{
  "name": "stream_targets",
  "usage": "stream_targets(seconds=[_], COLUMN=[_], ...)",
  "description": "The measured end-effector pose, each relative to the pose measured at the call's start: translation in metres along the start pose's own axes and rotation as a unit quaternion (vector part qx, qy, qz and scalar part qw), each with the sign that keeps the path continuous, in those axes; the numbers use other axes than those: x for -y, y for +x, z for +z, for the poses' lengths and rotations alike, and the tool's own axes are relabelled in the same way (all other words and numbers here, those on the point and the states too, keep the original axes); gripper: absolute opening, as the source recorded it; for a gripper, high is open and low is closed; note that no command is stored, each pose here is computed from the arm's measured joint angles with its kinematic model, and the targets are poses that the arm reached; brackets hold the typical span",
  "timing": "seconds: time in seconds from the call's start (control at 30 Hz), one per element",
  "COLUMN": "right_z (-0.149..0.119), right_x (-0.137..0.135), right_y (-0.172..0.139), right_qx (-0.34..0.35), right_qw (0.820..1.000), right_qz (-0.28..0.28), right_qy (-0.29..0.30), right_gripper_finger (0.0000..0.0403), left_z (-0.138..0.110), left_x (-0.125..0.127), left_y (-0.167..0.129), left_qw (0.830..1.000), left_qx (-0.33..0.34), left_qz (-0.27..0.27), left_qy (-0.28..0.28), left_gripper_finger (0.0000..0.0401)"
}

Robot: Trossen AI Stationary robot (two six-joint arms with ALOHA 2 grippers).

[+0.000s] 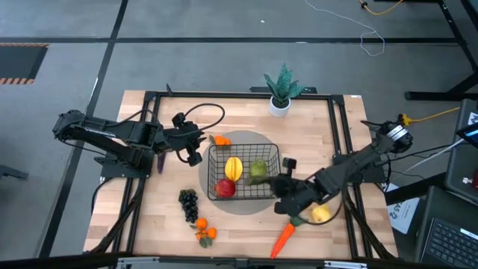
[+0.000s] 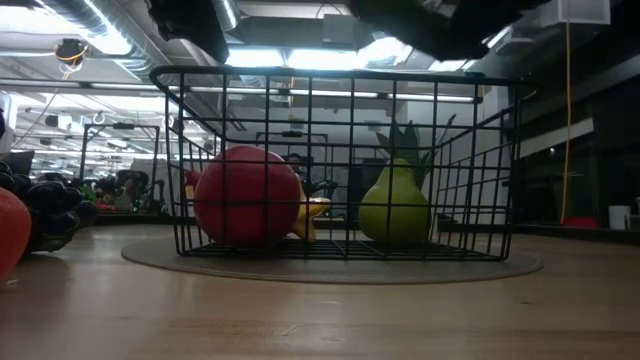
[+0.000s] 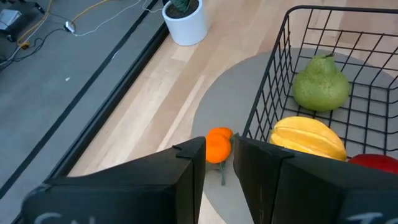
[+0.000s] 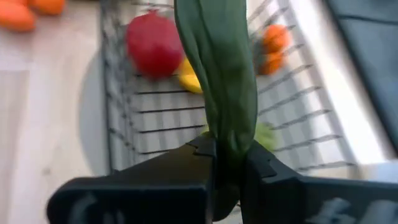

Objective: Build produce basket
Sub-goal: Put the green chili pepper into the black wire basket

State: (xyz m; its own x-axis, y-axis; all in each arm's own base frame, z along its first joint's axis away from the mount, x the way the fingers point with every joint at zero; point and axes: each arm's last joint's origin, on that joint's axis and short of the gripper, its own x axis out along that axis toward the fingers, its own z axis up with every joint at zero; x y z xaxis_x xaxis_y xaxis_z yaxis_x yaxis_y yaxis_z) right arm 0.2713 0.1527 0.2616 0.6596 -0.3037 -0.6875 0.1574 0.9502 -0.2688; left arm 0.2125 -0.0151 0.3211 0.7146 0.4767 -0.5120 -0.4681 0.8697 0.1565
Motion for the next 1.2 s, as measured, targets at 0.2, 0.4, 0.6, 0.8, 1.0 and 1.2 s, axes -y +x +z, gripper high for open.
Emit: stream_targets(seconds=[0.2,0.4,0.6,0.8,1.0,1.2], right_z=[0.002,-0.001,0.005,0.008,0.008,0.008], right_x=[-0.008,-0.015,-0.018,-0.022,-0.02,-0.012], right_y=[0.02,0.034,0.035,0.034,0.035,0.037], right_qx=[-0.042,-0.077,-0.051,-0.053,-0.037,-0.027], right_qw=[0.995,0.988,0.985,0.975,0.984,0.993], right_qz=[0.094,0.115,0.133,0.185,0.153,0.111], right_qy=[0.017,0.07,0.102,0.11,0.085,0.033], right_gripper_finger=[0.0019,0.0019,0.0019,0.0019,0.0019,0.0019], left_z=[0.0,0.0,0.0,0.0,0.0,0.0], left_x=[0.0,0.0,0.0,0.0,0.0,0.0], left_y=[0.0,0.0,0.0,0.0,0.0,0.0], left_qw=[1.0,1.0,1.0,1.0,1.0,1.0], left_qx=[0.0,0.001,0.001,0.001,0.001,0.001], left_qz=[0.0,0.0,0.0,0.0,0.0,0.0], left_qy=[0.0,-0.001,-0.001,-0.001,-0.001,-0.001], left_gripper_finger=[0.0073,0.0073,0.0073,0.0073,0.0073,0.0073])
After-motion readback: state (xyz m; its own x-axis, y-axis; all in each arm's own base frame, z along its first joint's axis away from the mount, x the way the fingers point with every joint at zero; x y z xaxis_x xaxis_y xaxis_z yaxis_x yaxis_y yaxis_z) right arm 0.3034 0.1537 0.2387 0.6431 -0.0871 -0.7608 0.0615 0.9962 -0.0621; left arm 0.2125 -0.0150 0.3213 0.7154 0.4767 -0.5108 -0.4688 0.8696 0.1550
